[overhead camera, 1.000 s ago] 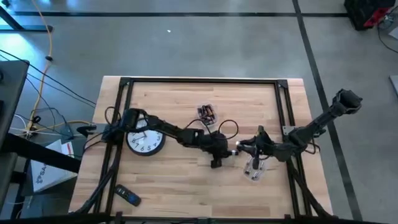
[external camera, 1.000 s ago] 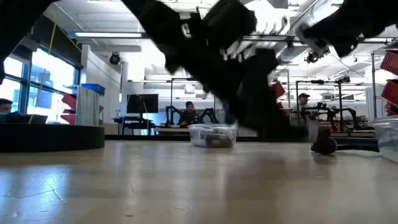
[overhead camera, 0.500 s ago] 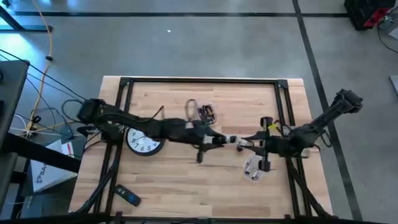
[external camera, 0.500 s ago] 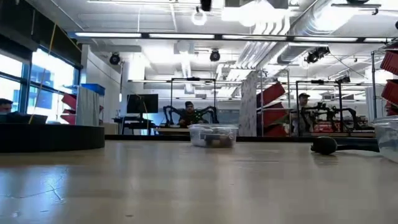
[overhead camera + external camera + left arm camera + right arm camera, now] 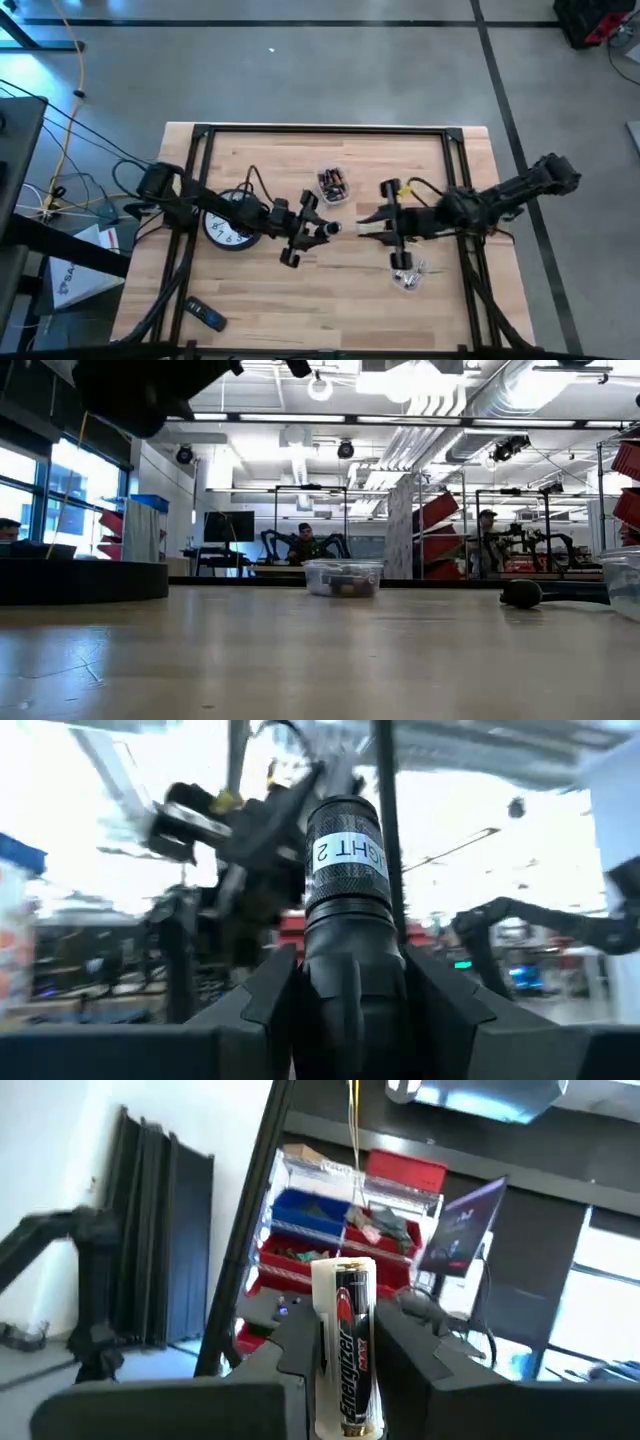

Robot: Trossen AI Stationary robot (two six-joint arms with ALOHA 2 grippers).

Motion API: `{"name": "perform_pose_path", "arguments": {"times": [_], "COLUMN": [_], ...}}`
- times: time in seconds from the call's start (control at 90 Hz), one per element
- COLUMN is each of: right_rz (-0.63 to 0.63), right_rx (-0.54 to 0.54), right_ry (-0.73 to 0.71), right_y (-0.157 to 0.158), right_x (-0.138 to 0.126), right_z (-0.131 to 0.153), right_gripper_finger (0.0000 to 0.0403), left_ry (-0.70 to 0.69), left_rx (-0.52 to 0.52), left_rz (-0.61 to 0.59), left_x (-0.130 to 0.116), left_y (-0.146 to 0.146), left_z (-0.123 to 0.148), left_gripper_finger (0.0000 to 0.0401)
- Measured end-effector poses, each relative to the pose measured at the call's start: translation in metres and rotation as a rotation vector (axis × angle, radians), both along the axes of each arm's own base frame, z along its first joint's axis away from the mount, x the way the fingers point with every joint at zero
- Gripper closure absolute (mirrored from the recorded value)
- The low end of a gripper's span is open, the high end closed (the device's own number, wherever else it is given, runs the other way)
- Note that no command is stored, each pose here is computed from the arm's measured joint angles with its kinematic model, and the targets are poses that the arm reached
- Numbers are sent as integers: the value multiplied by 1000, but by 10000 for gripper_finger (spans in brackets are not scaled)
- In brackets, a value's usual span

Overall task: Insert battery
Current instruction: Insert the battery holder into the black flashlight

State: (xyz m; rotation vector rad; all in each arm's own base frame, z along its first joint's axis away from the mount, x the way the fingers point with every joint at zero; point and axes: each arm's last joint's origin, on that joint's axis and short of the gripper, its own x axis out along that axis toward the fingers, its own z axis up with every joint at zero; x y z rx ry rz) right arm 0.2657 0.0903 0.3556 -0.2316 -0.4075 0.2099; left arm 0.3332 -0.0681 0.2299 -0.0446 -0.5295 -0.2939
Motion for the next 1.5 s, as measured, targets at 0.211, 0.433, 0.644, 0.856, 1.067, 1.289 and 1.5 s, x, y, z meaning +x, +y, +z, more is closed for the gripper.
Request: {"name": "perform_pose_path", "arguments": {"times": [0.211,0.433,0.644,0.856,1.067,1.289,1.5], "right_rz": [91,147,178,167,149,139,160], "right_rx": [23,-12,-30,-59,-52,-49,-41], "right_ry": [24,-1,-52,-80,-116,-118,-110], "right_y": [-2,5,5,5,-1,-7,-7], "right_x": [41,58,57,56,56,58,58], "right_z": [2,5,9,10,13,13,13], "right_gripper_finger": [359,359,359,359,359,359,359], "left_ry": [-11,-58,-100,-126,-113,-106,-126], "left_rx": [40,76,84,58,44,29,20], "left_rz": [-46,-100,-79,-57,-50,-36,-25], "left_x": [1,-6,-11,-7,-3,5,6], "left_y": [-4,-10,-10,-10,-9,-9,-4], "left_z": [-1,10,21,30,33,33,34], "left_gripper_finger": [280,280,280,280,280,280,280]}}
